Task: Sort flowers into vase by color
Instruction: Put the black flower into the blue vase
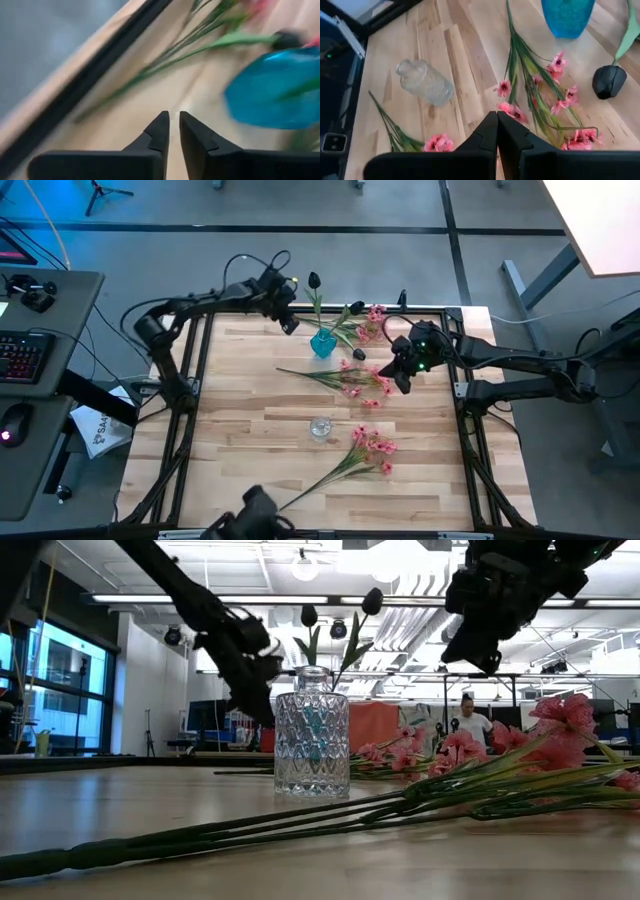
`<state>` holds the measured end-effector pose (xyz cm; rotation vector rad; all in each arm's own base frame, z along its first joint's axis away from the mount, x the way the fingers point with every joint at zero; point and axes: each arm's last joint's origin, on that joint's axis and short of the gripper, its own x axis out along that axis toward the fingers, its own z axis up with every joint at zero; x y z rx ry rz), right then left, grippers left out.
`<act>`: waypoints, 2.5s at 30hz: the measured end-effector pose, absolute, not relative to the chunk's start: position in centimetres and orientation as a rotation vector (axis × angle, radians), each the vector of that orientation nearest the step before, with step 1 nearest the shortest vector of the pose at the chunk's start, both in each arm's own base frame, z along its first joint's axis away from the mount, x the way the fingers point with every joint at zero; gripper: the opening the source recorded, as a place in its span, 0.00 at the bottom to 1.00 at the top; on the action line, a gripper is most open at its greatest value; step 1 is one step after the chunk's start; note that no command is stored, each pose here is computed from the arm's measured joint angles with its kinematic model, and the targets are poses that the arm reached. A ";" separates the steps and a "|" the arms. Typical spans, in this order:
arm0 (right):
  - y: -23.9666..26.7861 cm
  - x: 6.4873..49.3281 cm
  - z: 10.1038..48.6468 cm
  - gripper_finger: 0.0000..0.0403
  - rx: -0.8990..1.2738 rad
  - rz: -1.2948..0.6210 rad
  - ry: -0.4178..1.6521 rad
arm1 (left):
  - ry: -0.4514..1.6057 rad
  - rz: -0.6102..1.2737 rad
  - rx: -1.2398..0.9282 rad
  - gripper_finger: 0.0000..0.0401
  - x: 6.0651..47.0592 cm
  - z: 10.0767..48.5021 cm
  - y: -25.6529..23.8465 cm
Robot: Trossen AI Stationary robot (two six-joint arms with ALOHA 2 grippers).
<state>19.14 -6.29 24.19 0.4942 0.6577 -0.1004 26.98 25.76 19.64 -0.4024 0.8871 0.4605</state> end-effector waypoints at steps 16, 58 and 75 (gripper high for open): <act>-6.7 19.9 25.2 0.00 0.697 -0.198 0.508 | 0.974 0.278 -0.106 0.20 29.0 13.6 30.7; -6.8 19.9 25.3 0.00 0.579 -0.186 0.507 | 1.413 0.031 -0.501 0.00 25.0 13.9 25.7; -7.0 19.9 25.4 0.00 0.571 -0.256 0.482 | 1.339 0.231 -0.350 0.07 22.9 14.4 27.4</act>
